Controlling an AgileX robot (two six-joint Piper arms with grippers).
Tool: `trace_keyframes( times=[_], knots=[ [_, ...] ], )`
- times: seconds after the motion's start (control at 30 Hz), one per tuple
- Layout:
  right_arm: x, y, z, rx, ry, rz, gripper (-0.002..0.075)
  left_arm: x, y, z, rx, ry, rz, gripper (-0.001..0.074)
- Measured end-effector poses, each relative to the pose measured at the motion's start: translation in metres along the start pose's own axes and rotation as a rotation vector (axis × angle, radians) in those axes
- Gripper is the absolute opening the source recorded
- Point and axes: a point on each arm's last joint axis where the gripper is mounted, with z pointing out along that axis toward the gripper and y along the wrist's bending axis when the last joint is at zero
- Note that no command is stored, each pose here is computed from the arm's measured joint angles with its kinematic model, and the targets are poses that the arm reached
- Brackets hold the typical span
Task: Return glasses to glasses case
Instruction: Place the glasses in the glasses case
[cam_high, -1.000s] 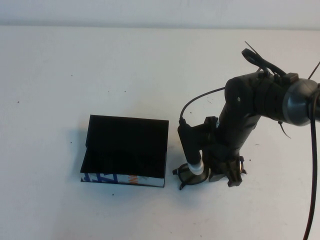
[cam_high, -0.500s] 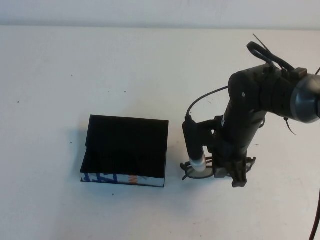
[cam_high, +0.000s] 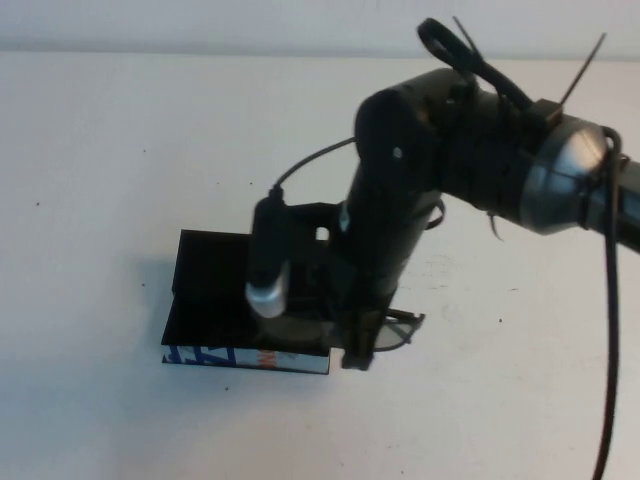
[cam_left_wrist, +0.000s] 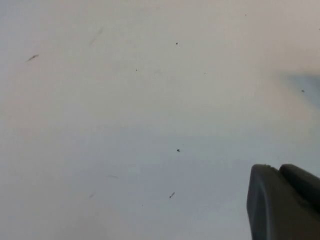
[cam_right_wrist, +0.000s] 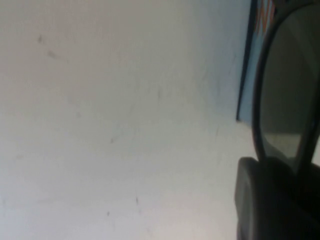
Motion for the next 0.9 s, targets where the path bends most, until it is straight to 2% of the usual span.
trace_keyframes(
  times=[0.2,0.4,0.57,0.9],
  knots=[
    [-0.047,-0.005,0.016,0.011,-0.04,0.024,0.0069,0.0,0.0,0.0,0.0,0.0,0.0,-0.0004],
    [-0.072,-0.022,0.049,0.013,-0.045,0.062,0.0069,0.0,0.0,0.0,0.0,0.0,0.0,-0.0004],
    [-0.078,-0.034,0.068,0.037,-0.023,0.062,0.0069,0.0,0.0,0.0,0.0,0.0,0.0,-0.0004],
    [-0.077,-0.038,0.075,0.051,0.001,0.056,0.0069,0.0,0.0,0.0,0.0,0.0,0.0,-0.0004]
  ],
)
